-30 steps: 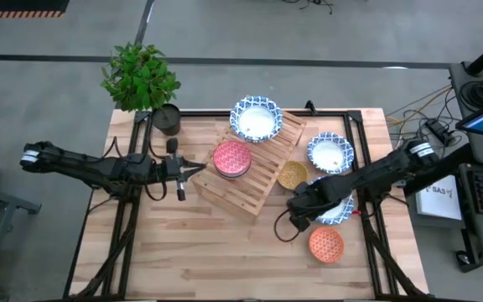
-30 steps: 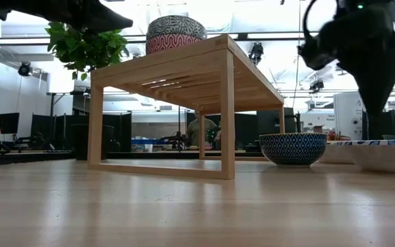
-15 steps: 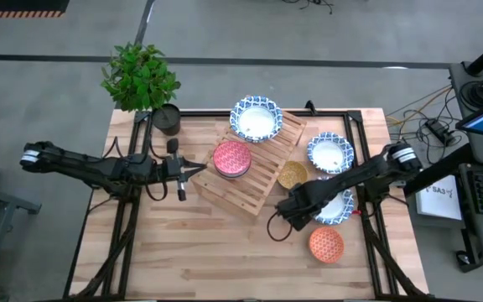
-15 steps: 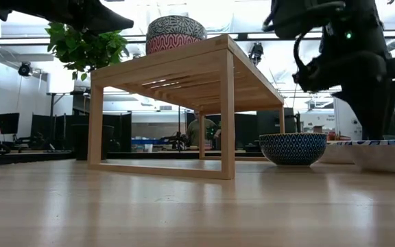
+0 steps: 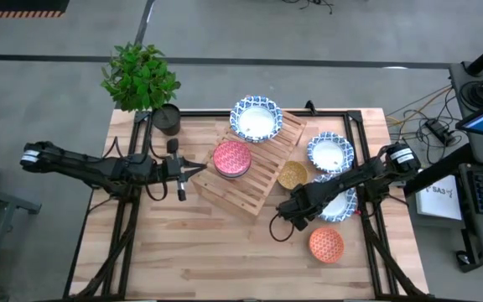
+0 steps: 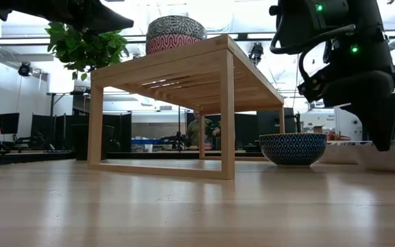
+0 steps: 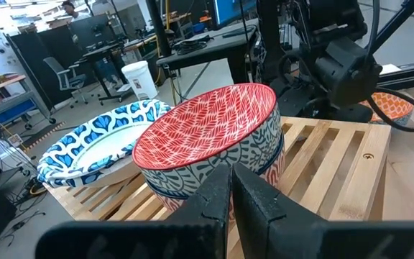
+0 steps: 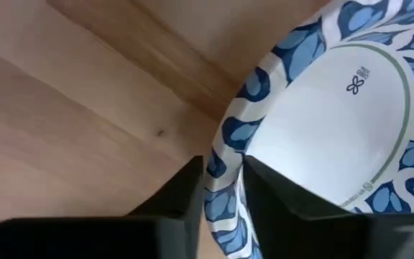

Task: Place and stack bowls onto a shelf
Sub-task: Stack the white patterned bowl on top of the white patterned bowl on the shelf

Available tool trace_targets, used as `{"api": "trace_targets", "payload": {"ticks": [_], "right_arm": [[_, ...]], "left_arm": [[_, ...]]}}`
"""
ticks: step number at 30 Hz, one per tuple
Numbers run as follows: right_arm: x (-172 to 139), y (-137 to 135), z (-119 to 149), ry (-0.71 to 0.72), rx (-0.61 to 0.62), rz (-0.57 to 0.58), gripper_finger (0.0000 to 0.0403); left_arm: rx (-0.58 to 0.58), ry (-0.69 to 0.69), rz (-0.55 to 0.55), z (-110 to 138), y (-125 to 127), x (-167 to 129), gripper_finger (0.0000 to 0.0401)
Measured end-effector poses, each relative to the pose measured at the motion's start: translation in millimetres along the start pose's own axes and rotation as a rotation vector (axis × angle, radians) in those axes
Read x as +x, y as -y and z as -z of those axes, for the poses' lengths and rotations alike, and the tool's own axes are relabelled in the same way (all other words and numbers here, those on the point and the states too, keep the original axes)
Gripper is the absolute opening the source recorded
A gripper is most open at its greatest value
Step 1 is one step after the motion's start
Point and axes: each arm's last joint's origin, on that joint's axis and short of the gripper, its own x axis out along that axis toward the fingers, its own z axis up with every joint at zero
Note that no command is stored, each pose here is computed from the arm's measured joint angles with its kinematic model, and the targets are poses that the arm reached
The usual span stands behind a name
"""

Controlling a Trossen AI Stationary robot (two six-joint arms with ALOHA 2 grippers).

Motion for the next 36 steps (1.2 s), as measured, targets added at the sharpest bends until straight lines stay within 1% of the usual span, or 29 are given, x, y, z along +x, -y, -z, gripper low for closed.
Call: {"api": "trace_targets", "payload": {"ticks": [3, 5, 9, 14, 17, 23, 28, 31, 34, 36], "right_arm": [[0, 0, 0, -0.021, -0.010, -0.013, 0.0037], [-1, 0, 1, -0.038, -0.026, -0.024, 0.0019], [-8, 2, 3, -0.053, -0.032, -0.041, 0.0014], [-33, 9, 8, -0.050, -0.081, -0.076, 0.0013], [-55, 13, 11, -0.046, -0.137, -0.112, 0.0013], [-111, 31, 21, -0.018, -0.161, -0.202, 0.0013], [-163, 46, 28, 0.103, -0.168, -0.337, 0.0012], [-192, 55, 31, 0.228, -0.174, -0.401, 0.0012], [-217, 64, 33, 0.381, -0.207, -0.431, 0.0012], [-232, 70, 34, 0.488, -0.237, -0.427, 0.0012]], "left_arm": [[-0.001, 0.002, 0.000, 0, 0, 0, 0.0000], [-0.001, 0.002, 0.000, 0, 0, 0, 0.0000], [-0.001, 0.003, -0.001, 0, 0, 0, 0.0000], [-0.002, 0.005, -0.001, 0, 0, 0, 0.0000], [-0.002, 0.005, -0.001, 0, 0, 0, 0.0000], [-0.003, 0.007, -0.002, -1, 0, 0, 0.0000], [-0.004, 0.009, -0.002, -1, 0, 0, 0.0000], [-0.004, 0.009, -0.002, -1, 0, 0, 0.0000], [-0.004, 0.011, -0.002, -1, 0, 0, 0.0000], [-0.005, 0.012, -0.003, -1, 0, 0, 0.0000]]}}
